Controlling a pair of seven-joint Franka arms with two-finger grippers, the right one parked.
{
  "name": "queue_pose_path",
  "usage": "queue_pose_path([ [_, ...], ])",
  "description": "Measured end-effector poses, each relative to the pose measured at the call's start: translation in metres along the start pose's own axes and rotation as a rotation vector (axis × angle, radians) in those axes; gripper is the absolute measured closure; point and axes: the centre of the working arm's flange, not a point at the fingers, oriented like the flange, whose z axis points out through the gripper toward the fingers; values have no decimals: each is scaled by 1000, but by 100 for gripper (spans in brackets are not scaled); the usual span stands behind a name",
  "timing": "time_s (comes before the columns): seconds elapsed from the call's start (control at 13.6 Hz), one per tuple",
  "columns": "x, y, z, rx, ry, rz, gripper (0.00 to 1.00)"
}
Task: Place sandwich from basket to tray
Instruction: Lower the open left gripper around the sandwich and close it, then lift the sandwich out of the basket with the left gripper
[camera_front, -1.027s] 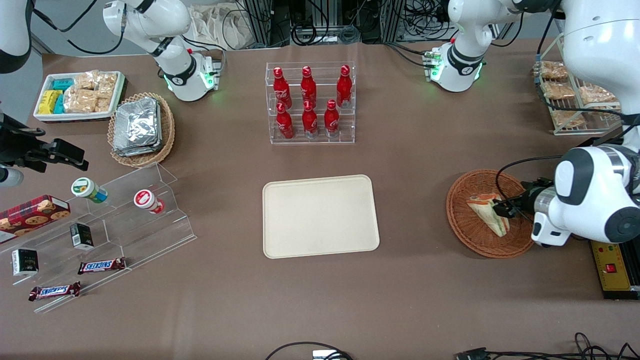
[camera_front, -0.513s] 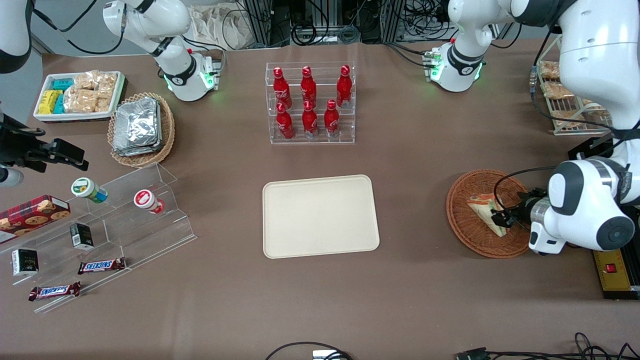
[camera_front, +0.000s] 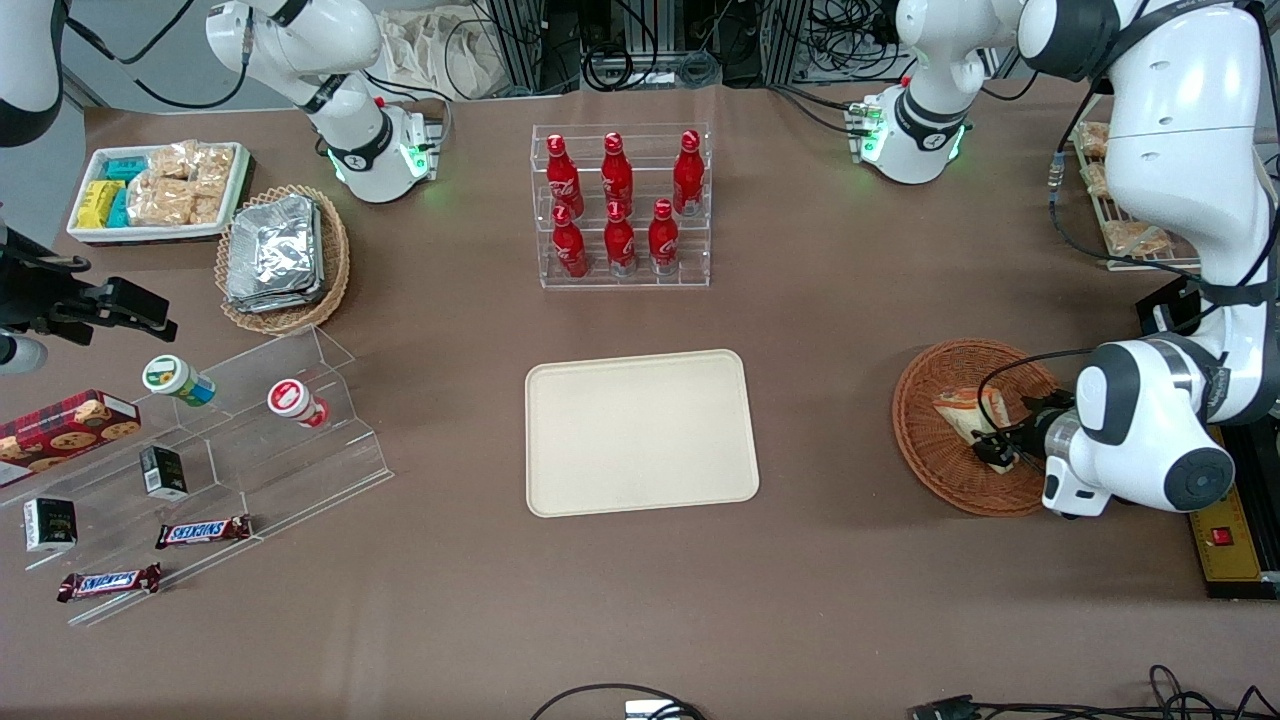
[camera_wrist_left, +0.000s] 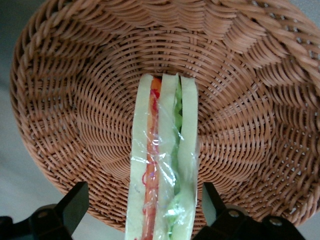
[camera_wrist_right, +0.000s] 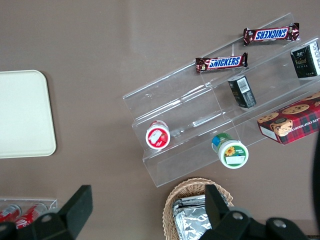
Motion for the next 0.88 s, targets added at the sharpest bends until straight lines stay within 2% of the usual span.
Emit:
queue_pose_path([
  [0.15, 2, 2, 8, -2, -13, -2, 0],
  [0.59, 5, 3, 42, -4, -13, -3, 2],
  [0.66, 5, 3, 41, -5, -12, 0, 9],
  [0.88, 3, 2, 32, -13, 1, 9, 45],
])
